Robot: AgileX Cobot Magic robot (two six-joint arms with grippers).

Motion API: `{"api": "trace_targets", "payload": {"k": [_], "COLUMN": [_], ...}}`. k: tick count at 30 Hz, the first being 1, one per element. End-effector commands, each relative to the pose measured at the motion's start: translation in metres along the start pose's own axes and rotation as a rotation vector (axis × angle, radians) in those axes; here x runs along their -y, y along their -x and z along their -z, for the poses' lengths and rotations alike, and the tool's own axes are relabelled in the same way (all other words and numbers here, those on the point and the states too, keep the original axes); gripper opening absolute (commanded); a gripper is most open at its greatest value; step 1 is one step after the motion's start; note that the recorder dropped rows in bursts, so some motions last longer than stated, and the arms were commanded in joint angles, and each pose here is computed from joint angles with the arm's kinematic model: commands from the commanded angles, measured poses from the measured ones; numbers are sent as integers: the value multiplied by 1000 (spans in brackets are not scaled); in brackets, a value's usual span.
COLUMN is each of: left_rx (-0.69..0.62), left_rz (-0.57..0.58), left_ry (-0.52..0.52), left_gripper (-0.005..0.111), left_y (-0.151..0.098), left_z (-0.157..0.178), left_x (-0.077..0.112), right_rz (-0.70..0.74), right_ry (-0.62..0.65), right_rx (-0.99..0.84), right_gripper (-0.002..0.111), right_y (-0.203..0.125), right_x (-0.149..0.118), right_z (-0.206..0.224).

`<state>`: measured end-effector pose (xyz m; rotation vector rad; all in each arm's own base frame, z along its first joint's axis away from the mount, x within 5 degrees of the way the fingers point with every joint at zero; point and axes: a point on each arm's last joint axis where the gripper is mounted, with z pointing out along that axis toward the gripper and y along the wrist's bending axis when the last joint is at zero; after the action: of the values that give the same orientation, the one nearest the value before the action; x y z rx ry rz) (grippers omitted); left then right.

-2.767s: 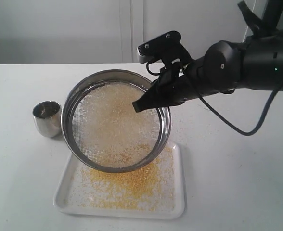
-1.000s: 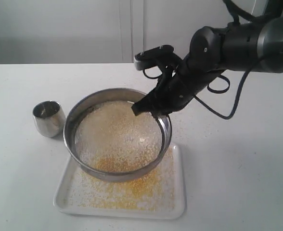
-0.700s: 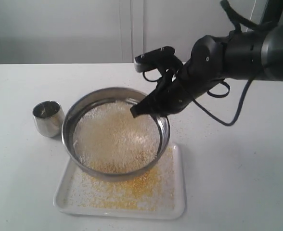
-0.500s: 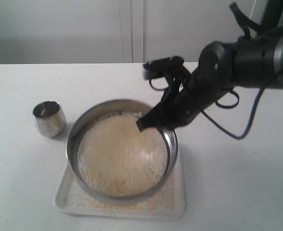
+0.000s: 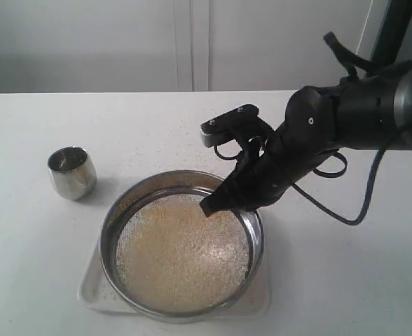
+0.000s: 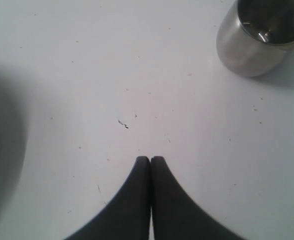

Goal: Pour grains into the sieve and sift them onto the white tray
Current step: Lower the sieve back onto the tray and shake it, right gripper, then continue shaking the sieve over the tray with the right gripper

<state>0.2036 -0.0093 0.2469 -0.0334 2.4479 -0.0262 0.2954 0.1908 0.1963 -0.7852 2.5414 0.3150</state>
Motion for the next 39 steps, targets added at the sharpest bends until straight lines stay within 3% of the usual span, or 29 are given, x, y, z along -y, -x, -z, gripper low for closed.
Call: {"api": "trace_targets", "payload": {"k": [1, 3, 6, 9, 13, 16, 19, 22, 26, 29, 33, 36, 39], "left_rx": [-8, -8, -8, -8, -8, -8, -8, -8, -8, -8, -8, -8, -8], "left_rz": [7, 7, 7, 7, 7, 7, 7, 7, 7, 7, 7, 7, 7], "left_ry": [3, 3, 3, 3, 3, 3, 3, 3, 3, 3, 3, 3, 3], "left_gripper": [0, 0, 0, 0, 0, 0, 0, 0, 0, 0, 0, 0, 0], "left_y": [-3, -3, -3, -3, -3, -3, -3, -3, -3, -3, -3, -3, -3], "left_z": [1, 1, 1, 1, 1, 1, 1, 1, 1, 1, 1, 1, 1], "left_x": [-1, -1, -1, -1, -1, -1, -1, -1, -1, -1, -1, -1, -1], "right_rz": [-69, -86, -21, 22, 1, -44, 5, 85, -7, -47, -4, 23, 12], "right_ry": [-32, 11, 66, 52, -5, 39, 84, 80, 1, 43, 83, 59, 4], "right_rx": [141, -24, -200, -108, 102, -51, -215, -159, 98, -43, -173, -75, 127], "right_gripper": [0, 0, 0, 0, 0, 0, 0, 0, 0, 0, 0, 0, 0], "right_y": [47, 48, 20, 6, 43, 60, 34, 15, 58, 75, 48, 31, 57], "right_x": [23, 25, 7, -4, 11, 17, 6, -5, 15, 20, 5, -1, 9], "right_z": [-8, -17, -13, 8, 8, -3, 0, 16, 11, -2, 10, 26, 30]}}
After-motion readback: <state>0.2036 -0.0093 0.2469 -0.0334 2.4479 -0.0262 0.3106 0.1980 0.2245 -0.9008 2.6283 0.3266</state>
